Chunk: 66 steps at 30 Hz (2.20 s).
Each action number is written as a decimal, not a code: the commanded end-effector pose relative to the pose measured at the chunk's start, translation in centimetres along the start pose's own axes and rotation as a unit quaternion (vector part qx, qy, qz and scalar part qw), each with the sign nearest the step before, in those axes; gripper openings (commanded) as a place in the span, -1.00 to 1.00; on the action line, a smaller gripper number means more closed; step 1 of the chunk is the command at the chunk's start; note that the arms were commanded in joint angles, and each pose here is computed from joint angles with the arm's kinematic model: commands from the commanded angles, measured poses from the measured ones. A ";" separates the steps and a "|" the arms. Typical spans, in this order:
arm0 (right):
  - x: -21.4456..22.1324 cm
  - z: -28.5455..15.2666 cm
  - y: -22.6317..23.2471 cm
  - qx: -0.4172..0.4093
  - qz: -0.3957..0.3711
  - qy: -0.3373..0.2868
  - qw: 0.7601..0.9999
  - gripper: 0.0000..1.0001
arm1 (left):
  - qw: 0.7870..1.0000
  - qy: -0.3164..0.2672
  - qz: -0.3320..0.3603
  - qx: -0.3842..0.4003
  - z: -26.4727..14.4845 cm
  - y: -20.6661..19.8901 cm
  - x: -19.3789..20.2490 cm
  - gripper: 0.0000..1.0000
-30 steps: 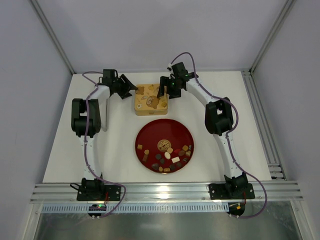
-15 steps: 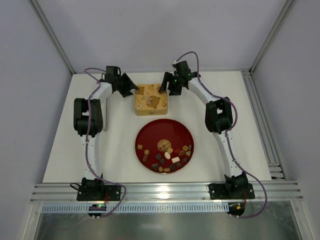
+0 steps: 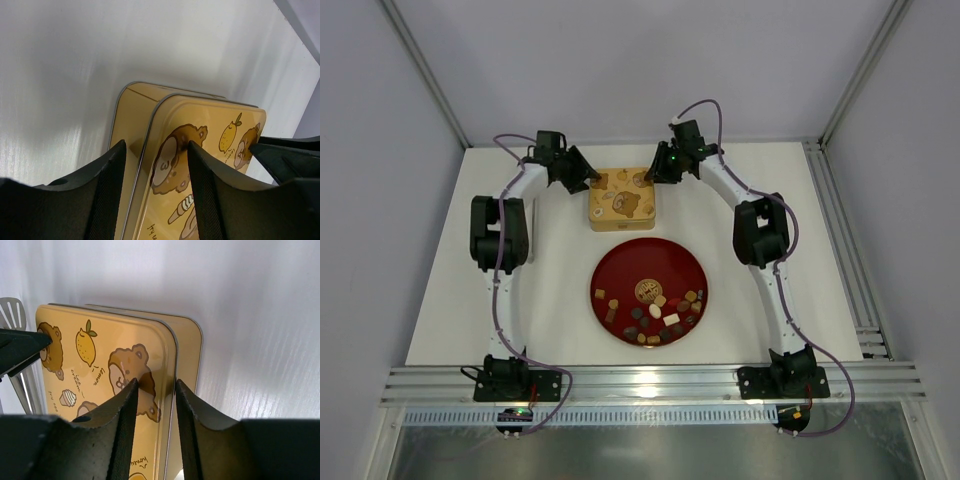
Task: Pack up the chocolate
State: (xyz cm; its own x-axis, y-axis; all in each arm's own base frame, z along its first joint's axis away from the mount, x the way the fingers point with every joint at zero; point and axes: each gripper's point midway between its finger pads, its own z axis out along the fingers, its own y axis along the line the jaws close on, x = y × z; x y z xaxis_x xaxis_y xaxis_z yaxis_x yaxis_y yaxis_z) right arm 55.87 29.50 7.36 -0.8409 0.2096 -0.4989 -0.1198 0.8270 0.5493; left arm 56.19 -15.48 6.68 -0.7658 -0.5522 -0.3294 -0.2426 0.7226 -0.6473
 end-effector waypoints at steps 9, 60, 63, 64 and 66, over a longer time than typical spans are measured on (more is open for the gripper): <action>0.6 -2.3 -1.1 0.039 -0.018 -0.003 0.999 0.11 | 0.997 0.028 0.021 -0.074 -0.9 3.4 2.3 0.11; 8.4 -36.1 -2.5 0.084 -0.078 -0.291 0.950 0.64 | 0.973 -0.114 0.192 0.054 -31.7 -1.0 13.0 0.44; 8.3 -36.4 -2.4 0.082 -0.077 -0.298 0.948 0.64 | 0.973 -0.112 0.193 0.057 -31.7 -1.0 13.2 0.44; 8.3 -36.4 -2.4 0.083 -0.077 -0.298 0.948 0.64 | 0.973 -0.112 0.194 0.056 -31.7 -0.9 13.2 0.44; 8.0 -36.6 -2.3 0.083 -0.075 -0.304 0.946 0.65 | 0.973 -0.111 0.193 0.056 -31.7 -0.9 13.3 0.44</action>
State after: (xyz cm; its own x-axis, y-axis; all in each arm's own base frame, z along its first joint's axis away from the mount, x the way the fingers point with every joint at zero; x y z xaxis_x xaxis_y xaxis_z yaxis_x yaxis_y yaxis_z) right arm 29.64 10.55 25.45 -0.4080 0.2900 -0.8657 -0.0951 0.9295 0.3563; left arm 27.81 -10.08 24.14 -0.6464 -0.3422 -0.6820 0.0840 0.8564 -0.5094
